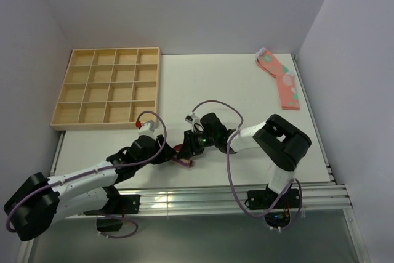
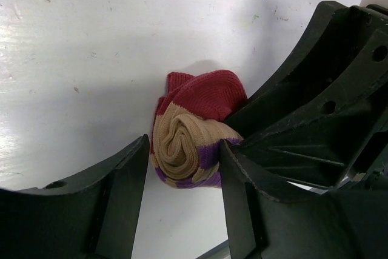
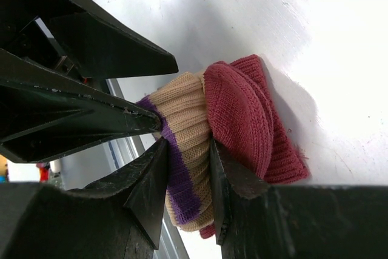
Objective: Roll the socks
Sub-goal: Roll the sock at the center of the board.
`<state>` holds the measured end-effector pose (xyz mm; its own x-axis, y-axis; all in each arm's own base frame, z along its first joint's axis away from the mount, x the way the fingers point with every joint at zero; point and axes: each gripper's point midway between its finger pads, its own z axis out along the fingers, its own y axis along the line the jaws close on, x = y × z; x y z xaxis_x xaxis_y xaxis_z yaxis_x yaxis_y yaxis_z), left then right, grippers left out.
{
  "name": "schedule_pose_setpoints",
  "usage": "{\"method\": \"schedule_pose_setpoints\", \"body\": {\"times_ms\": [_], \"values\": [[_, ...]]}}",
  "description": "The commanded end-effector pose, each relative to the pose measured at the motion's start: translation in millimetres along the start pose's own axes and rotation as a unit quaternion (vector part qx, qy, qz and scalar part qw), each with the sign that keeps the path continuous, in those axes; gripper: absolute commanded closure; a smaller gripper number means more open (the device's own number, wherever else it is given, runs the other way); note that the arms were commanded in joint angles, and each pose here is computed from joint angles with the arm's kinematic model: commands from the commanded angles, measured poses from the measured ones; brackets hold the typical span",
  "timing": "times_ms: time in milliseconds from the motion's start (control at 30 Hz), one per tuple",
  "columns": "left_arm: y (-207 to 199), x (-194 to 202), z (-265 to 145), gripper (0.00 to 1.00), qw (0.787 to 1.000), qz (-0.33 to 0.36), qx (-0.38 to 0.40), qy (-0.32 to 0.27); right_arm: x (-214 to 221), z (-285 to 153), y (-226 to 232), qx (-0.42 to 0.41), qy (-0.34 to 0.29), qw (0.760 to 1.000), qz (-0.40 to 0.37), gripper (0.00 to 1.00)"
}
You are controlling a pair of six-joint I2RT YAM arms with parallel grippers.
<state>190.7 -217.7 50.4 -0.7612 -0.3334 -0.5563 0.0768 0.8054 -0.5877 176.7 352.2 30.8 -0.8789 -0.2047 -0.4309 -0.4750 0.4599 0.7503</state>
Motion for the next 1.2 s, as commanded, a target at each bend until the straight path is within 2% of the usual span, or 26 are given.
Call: {"method": "schedule_pose_setpoints", "body": {"times_ms": [0,233,533,600,700,833,933,1167], "values": [[-1.5,-6.8,3.1,0.45,1.0,-0.007,0.001,-0.021,83.2,-15.9,-62.5,0.107,0.118,0.983,0.088,0.63],[1.6,-2.3,8.4,0.47,1.0,0.003,-0.003,-0.013,87.4,-11.6,-59.8,0.077,0.132,0.983,0.104,0.63],[7.8,9.5,17.4,0.49,1.0,0.001,-0.008,0.005,82.8,-11.0,-60.0,0.079,0.141,0.981,0.106,0.63],[9.4,11.0,18.5,0.52,1.0,0.002,-0.011,0.008,81.5,-11.5,-61.0,0.081,0.141,0.981,0.107,0.63],[12.4,12.4,20.1,0.64,1.0,0.0,-0.023,0.013,79.9,-10.7,-62.4,0.085,0.143,0.98,0.107,0.63],[19.1,15.7,21.1,0.9,0.999,0.003,-0.045,0.024,76.0,-10.2,-62.8,0.089,0.135,0.981,0.106,0.62],[24.6,18.7,21.3,1.0,0.997,0.008,-0.062,0.033,71.0,-11.0,-62.5,0.096,0.124,0.982,0.101,0.6],[34.0,24.1,22.1,1.0,0.993,0.021,-0.099,0.056,50.9,-19.1,-55.9,0.123,0.084,0.987,0.065,0.57]]}}
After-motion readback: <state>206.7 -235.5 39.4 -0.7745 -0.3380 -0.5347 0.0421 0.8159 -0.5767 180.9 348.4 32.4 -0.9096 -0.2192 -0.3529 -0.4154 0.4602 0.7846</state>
